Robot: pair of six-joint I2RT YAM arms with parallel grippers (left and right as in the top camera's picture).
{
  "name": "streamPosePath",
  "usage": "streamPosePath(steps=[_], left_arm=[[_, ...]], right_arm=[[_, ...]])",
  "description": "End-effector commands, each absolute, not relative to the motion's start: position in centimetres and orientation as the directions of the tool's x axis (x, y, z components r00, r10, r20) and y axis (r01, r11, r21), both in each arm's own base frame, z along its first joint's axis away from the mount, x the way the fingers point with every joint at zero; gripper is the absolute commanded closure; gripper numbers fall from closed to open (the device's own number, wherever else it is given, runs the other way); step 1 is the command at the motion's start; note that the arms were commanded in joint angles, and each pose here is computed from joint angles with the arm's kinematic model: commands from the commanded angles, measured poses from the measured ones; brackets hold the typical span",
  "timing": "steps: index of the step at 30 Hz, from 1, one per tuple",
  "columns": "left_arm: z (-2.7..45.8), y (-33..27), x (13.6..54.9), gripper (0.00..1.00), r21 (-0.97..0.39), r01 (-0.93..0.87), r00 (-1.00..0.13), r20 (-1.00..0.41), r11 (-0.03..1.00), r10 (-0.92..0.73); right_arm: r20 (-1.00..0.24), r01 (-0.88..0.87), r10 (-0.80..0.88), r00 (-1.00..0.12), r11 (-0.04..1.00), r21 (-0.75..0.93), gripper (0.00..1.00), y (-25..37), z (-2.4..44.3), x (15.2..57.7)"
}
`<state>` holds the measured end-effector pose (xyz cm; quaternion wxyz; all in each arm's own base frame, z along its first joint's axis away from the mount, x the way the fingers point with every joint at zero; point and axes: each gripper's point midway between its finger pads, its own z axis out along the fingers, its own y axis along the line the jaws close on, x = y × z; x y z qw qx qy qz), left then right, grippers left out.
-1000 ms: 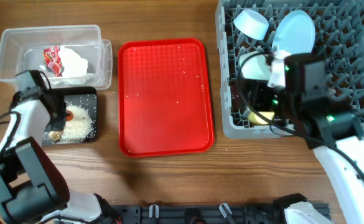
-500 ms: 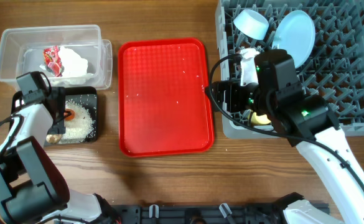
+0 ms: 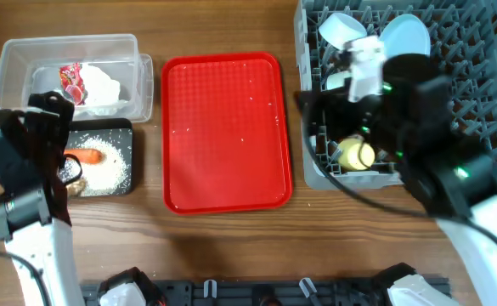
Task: Sort waste into correct bins and load items into the dishwasher rack
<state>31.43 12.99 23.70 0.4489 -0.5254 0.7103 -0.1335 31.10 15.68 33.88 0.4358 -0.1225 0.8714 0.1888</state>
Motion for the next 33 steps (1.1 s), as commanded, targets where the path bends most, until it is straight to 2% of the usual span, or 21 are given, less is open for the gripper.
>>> streamPosePath(steps=[1,5,7,9,10,14,17,18,20,23,25,30,33], left_arm=[[24.6,12.4,31.4,0.00,-0.665,-0.598,-0.066,-0.515,0.447,-0.855],[24.2,12.5,31.5,0.00,-0.660,-0.606,-0.072,-0.510,0.444,-0.857],[24.1,12.5,31.6,0.00,-0.660,-0.607,-0.073,-0.509,0.443,-0.858],[24.1,12.5,31.5,0.00,-0.660,-0.607,-0.073,-0.509,0.443,-0.858],[24.1,12.5,31.5,0.00,-0.660,-0.607,-0.073,-0.509,0.443,-0.858],[24.1,12.5,31.5,0.00,-0.660,-0.607,-0.073,-0.509,0.443,-0.858],[24.1,12.5,31.6,0.00,-0.660,-0.607,-0.073,-0.509,0.443,-0.858],[24.1,12.5,31.5,0.00,-0.660,-0.607,-0.073,-0.509,0.443,-0.858],[24.1,12.5,31.5,0.00,-0.660,-0.607,-0.073,-0.509,0.443,-0.858],[24.1,12.5,31.5,0.00,-0.660,-0.607,-0.073,-0.509,0.443,-0.858],[24.1,12.5,31.5,0.00,-0.660,-0.607,-0.073,-0.509,0.443,-0.858],[24.1,12.5,31.5,0.00,-0.660,-0.607,-0.073,-0.509,0.443,-0.858],[24.1,12.5,31.5,0.00,-0.660,-0.607,-0.073,-0.509,0.443,-0.858]], right_arm=[[-0.927,-0.384,0.014,-0.375,0.908,0.169,0.00,13.1,42.6,28.0],[-0.953,-0.397,0.046,-0.300,0.902,0.169,0.00,11.3,45.0,23.9],[-0.943,-0.392,0.031,-0.330,0.905,0.167,0.00,10.8,44.2,22.7],[-0.920,-0.392,-0.060,-0.386,0.914,0.105,0.00,10.3,42.0,22.1],[-0.910,-0.368,-0.073,-0.407,0.925,0.091,0.00,9.8,41.3,22.0],[-0.926,-0.200,-0.060,-0.374,0.980,0.017,0.00,7.1,41.0,24.1],[-0.957,-0.094,-0.005,-0.291,0.995,0.023,0.00,5.7,39.5,27.2],[-0.976,-0.179,-0.026,-0.216,0.984,0.013,0.00,6.4,38.2,27.9],[-0.993,-0.265,-0.036,-0.111,0.964,-0.006,0.00,7.0,35.9,27.6],[-0.996,-0.226,0.087,-0.006,0.970,0.086,0.00,5.3,30.4,26.0],[-0.993,-0.220,0.097,0.060,0.972,0.082,0.00,4.8,27.6,24.9],[-0.985,-0.224,0.102,0.141,0.972,0.068,0.00,4.6,22.8,23.5],[-0.990,-0.214,0.093,0.104,0.974,0.069,0.00,4.5,21.1,23.9]])
